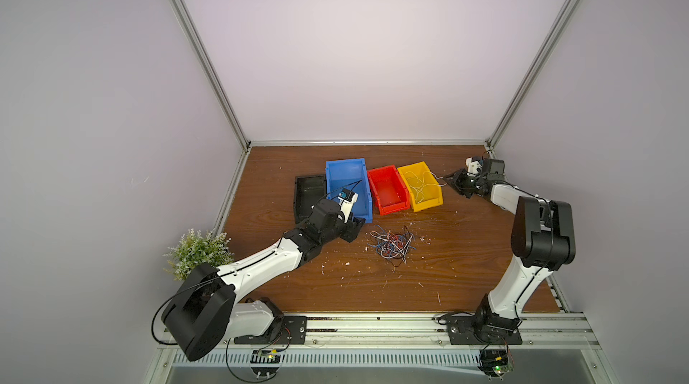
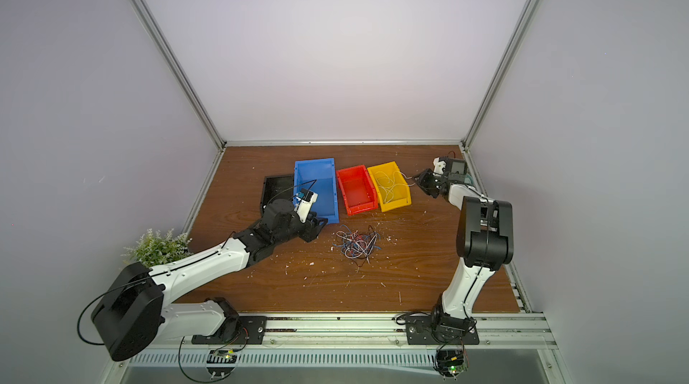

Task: Untangle and sort cables by color
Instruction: Adjust the cable in the bin.

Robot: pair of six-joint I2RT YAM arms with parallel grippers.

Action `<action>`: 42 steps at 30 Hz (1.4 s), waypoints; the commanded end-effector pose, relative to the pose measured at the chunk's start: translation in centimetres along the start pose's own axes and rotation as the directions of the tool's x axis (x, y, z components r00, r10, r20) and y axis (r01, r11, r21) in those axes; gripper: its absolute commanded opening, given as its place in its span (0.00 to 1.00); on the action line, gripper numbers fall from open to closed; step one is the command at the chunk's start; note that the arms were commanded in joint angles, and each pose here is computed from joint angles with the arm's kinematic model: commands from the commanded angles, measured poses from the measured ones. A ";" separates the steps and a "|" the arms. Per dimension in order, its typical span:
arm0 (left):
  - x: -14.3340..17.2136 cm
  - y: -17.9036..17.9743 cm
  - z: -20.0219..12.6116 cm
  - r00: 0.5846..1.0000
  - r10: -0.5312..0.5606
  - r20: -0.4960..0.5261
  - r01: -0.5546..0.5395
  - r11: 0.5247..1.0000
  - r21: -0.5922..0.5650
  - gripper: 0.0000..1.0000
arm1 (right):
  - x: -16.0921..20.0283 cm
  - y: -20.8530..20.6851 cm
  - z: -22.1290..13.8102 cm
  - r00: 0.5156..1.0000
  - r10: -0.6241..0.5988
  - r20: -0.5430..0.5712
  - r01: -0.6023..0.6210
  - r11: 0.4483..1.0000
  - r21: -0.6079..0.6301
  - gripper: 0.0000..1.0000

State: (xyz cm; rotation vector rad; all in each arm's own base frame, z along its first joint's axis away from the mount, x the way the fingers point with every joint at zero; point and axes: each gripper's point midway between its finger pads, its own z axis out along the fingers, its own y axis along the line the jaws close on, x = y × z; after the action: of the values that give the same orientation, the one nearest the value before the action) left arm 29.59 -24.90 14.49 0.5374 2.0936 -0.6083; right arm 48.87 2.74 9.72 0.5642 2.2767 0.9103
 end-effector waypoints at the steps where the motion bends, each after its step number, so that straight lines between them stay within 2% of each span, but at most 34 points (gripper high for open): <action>1: 0.2 0.1 0.0 1.000 0.004 0.009 -0.004 1.000 -0.007 0.54 | -0.8 2.0 -0.5 1.000 -0.016 0.023 0.018 0.997 -0.069 0.25; 5: 0.1 0.1 -0.1 1.000 0.004 0.011 -0.004 1.000 -0.009 0.54 | -0.9 3.0 -1.0 0.999 -0.040 0.033 0.043 0.994 -0.096 0.00; 12: 0.2 0.1 -0.2 1.000 0.000 0.014 0.000 1.000 -0.011 0.54 | -0.1 5.5 -2.3 0.983 -0.180 0.025 0.181 0.982 -0.055 0.00; 21: 0.3 0.2 -0.2 1.000 -0.003 0.016 0.003 1.000 -0.014 0.53 | 2.7 8.5 -1.4 0.910 -0.408 -0.068 0.413 0.906 0.090 0.00; 26: 0.4 0.3 -0.2 1.000 -0.004 0.014 0.004 1.000 -0.016 0.54 | 4.2 7.7 0.6 0.887 -0.438 -0.147 0.458 0.873 0.167 0.00; 33: 0.5 0.4 -0.4 1.000 0.002 0.020 -0.002 1.000 -0.022 0.54 | 4.9 6.2 2.2 0.840 -0.502 -0.204 0.542 0.783 0.306 0.00; 40: 0.6 0.5 -0.4 1.000 0.000 0.017 0.001 1.000 -0.024 0.53 | 6.0 4.7 3.6 0.816 -0.519 -0.253 0.578 0.732 0.361 0.00; 42: 0.7 0.5 -0.4 1.000 -0.001 0.016 0.001 1.000 -0.025 0.54 | 6.1 5.0 3.5 0.805 -0.539 -0.250 0.593 0.712 0.375 0.08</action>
State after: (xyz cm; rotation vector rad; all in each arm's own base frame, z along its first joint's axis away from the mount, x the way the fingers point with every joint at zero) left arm 29.38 -24.27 13.43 0.5219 2.1067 -0.5844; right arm 46.71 11.29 6.72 -0.0165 2.6105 0.2027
